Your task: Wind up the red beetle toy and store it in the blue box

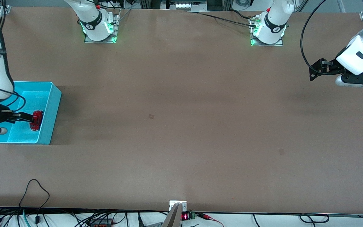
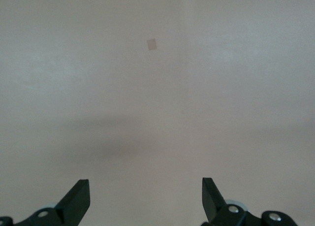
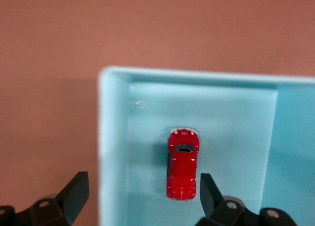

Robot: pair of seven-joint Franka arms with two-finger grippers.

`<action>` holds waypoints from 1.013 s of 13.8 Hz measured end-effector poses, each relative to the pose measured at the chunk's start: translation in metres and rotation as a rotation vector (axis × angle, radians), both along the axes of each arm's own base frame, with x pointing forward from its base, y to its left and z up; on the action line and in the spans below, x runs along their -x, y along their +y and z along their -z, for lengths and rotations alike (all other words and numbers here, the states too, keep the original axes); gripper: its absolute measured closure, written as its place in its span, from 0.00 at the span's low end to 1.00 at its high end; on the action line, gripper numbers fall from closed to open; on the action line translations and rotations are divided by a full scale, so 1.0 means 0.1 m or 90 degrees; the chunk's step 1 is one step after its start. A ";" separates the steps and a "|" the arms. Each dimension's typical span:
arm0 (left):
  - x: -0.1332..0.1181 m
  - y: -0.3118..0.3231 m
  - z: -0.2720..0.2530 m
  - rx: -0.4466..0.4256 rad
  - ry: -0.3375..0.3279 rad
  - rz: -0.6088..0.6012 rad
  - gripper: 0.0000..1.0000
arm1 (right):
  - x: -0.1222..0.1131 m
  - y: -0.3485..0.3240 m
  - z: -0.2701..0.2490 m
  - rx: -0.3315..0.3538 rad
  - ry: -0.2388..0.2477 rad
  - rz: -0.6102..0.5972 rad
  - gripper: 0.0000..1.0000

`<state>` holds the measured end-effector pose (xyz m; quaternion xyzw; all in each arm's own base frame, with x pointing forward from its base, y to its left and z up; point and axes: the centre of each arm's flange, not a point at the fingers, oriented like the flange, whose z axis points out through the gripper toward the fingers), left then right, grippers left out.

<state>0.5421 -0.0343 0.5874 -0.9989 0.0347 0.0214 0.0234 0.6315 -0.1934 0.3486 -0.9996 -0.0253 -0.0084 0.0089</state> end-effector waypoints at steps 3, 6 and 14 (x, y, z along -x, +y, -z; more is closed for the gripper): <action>0.00 0.00 0.00 0.000 0.000 0.000 0.00 | 0.01 0.27 -0.88 -0.009 -0.018 -0.025 0.00; 0.00 0.00 0.00 0.000 0.000 0.000 0.00 | 0.01 0.50 -1.54 -0.018 -0.021 -0.009 0.00; 0.00 0.00 0.00 0.000 0.000 0.000 0.00 | 0.40 1.11 -2.46 -0.033 0.007 0.099 0.00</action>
